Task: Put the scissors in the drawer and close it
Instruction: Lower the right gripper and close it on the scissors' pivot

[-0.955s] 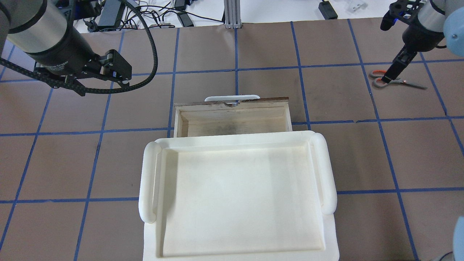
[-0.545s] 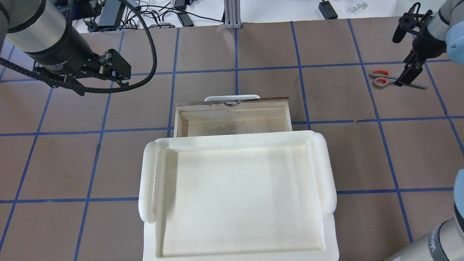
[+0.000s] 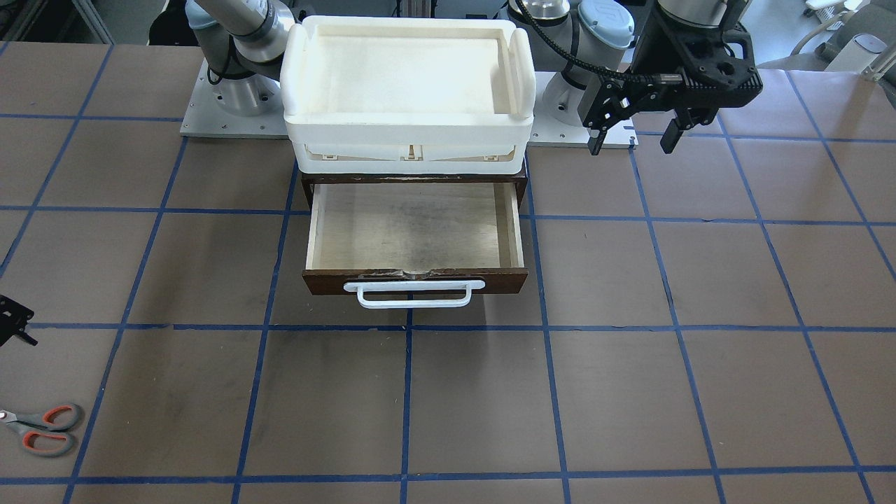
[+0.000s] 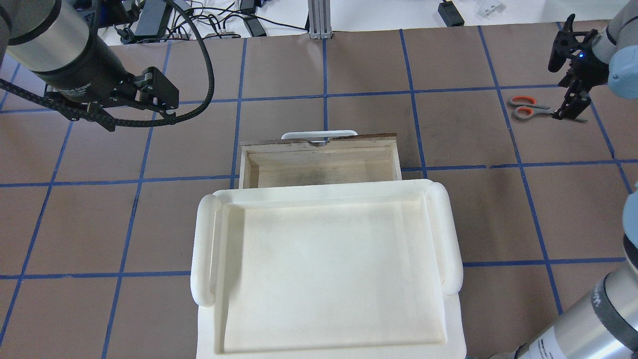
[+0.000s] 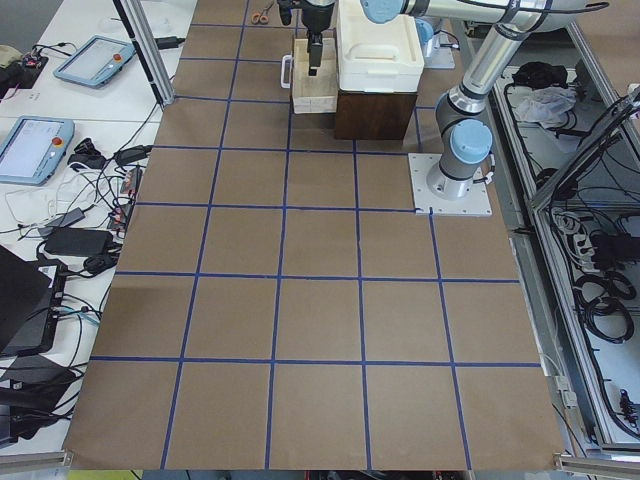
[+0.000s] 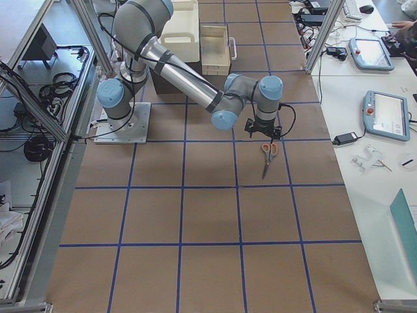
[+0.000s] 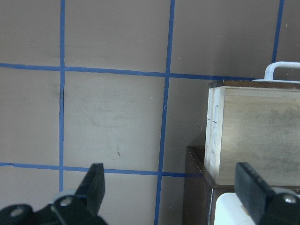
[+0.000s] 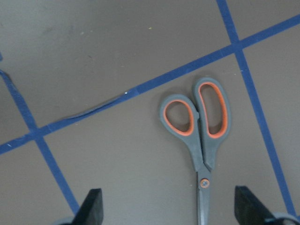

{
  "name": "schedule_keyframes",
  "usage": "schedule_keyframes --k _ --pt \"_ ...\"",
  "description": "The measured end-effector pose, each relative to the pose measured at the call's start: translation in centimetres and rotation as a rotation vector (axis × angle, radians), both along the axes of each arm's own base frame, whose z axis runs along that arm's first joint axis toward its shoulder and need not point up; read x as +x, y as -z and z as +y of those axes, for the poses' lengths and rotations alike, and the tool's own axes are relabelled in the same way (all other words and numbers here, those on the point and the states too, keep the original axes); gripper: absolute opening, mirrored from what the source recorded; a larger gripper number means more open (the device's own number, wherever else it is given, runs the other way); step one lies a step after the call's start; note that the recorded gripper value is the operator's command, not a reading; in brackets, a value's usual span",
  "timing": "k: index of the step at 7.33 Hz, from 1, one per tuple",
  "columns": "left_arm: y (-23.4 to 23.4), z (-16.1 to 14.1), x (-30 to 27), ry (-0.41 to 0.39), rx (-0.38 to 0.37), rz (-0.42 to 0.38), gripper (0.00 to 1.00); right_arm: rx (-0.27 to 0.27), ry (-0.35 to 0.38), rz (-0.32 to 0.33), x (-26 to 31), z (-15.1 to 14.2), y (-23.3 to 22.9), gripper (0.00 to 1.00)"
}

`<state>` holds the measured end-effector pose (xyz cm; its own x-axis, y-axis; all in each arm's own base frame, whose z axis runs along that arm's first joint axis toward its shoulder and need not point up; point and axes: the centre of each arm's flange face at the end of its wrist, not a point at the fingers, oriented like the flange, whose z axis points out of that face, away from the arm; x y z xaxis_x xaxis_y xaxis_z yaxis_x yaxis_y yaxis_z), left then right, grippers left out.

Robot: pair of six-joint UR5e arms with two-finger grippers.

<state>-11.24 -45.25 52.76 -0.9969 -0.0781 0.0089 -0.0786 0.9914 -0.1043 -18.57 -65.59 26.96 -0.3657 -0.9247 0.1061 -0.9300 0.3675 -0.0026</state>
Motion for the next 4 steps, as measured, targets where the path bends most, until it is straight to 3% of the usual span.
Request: schedule_keyframes --k 4 --pt "-0.1 0.1 -0.1 0.001 -0.003 0.000 1.00 0.017 -0.027 -0.004 -2.8 -3.0 4.1 0.99"
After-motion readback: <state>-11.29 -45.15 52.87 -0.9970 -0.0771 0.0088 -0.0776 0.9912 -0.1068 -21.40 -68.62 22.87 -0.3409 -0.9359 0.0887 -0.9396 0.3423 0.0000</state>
